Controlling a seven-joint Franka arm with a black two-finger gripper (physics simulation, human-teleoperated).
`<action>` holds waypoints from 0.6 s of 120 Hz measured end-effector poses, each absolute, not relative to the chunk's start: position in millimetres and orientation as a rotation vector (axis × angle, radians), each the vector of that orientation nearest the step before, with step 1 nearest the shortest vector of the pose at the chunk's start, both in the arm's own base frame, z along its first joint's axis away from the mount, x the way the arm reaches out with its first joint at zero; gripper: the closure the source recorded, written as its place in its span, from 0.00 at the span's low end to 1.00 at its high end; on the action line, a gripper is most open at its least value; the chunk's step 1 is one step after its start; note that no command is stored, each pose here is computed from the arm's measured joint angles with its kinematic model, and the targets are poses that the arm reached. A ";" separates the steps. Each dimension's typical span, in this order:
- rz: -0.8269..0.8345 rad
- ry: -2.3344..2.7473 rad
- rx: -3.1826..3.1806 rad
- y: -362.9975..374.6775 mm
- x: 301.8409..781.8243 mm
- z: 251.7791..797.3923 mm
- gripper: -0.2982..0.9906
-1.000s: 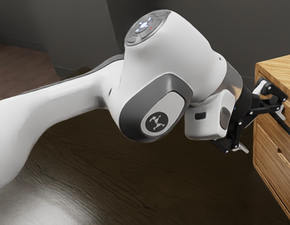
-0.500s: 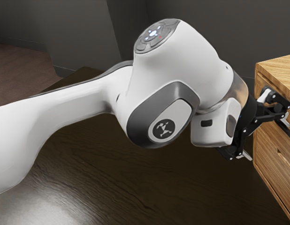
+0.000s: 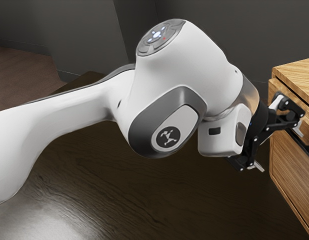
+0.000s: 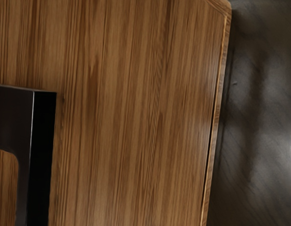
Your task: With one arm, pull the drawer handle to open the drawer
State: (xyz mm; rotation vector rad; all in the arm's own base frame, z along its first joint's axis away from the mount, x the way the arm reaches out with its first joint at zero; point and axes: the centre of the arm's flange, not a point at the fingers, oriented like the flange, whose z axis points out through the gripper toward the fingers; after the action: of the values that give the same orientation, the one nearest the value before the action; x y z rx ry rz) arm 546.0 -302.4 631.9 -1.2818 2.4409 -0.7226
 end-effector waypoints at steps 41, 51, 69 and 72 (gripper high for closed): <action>-0.730 2.412 -1.306 -286.2 533.3 632.7 0.27; -0.729 2.410 -1.312 -283.4 530.5 632.1 0.27; -0.724 2.404 -1.321 -275.5 522.4 632.9 0.27; -0.723 2.402 -1.325 -273.5 521.8 632.7 0.27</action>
State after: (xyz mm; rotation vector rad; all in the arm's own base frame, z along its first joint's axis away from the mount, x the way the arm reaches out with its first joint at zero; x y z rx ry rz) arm 521.8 -273.5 632.7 -1.3249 2.4019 -0.7226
